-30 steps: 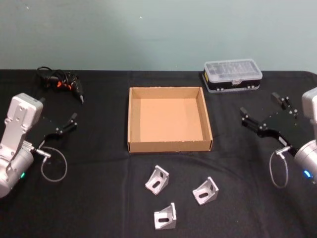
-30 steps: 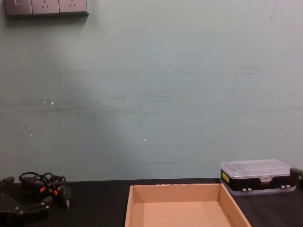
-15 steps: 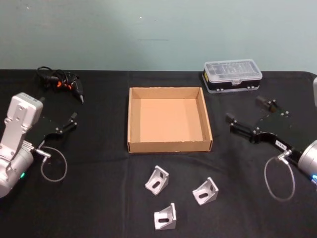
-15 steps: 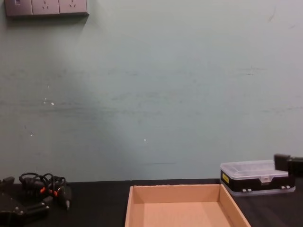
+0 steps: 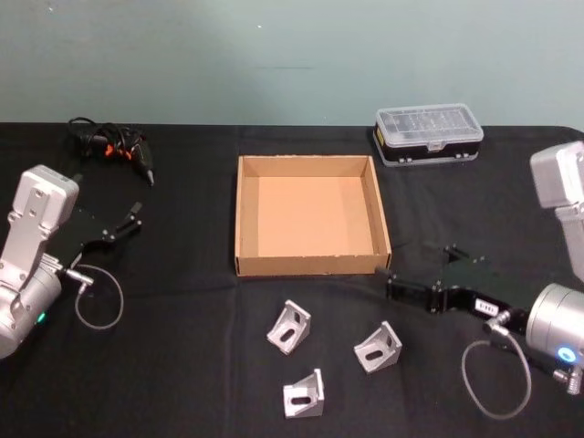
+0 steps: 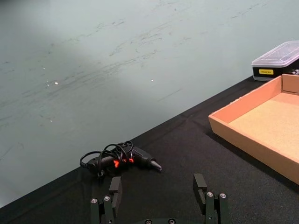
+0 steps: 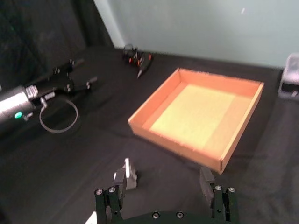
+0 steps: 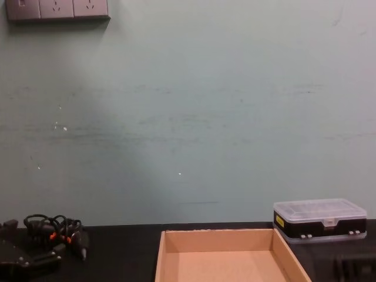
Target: Use one hand to pick up the angle iron from the table and place it into the box.
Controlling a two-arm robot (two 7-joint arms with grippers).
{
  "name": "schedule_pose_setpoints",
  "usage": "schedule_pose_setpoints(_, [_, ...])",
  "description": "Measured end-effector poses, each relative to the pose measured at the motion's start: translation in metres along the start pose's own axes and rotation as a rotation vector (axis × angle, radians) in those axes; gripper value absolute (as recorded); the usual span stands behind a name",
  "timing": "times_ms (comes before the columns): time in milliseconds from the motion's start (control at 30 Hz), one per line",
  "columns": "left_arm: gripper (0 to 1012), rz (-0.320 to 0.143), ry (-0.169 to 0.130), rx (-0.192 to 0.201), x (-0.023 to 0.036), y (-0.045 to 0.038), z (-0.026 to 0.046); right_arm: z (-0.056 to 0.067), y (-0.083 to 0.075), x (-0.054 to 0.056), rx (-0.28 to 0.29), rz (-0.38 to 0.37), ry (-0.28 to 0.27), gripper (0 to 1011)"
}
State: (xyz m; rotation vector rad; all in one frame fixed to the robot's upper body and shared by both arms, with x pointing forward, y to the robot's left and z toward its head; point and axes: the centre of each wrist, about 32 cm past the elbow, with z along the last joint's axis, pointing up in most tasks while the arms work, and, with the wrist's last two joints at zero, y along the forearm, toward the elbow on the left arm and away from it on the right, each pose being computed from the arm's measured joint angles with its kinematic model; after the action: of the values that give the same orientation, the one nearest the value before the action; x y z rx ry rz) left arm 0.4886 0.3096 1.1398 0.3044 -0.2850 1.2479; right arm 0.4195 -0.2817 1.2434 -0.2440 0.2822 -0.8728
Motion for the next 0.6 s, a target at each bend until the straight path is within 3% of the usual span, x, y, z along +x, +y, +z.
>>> schedule_pose_setpoints(300, [1000,0.0,0.0,0.0,0.0,0.0,0.0,-0.011,0.012,0.001,-0.115,0.026,0.039,1000])
schedule_pose_setpoints(600, [1000,0.0,0.0,0.0,0.0,0.0,0.0,-0.021,0.018,0.003,-0.165,0.031,0.047,1000])
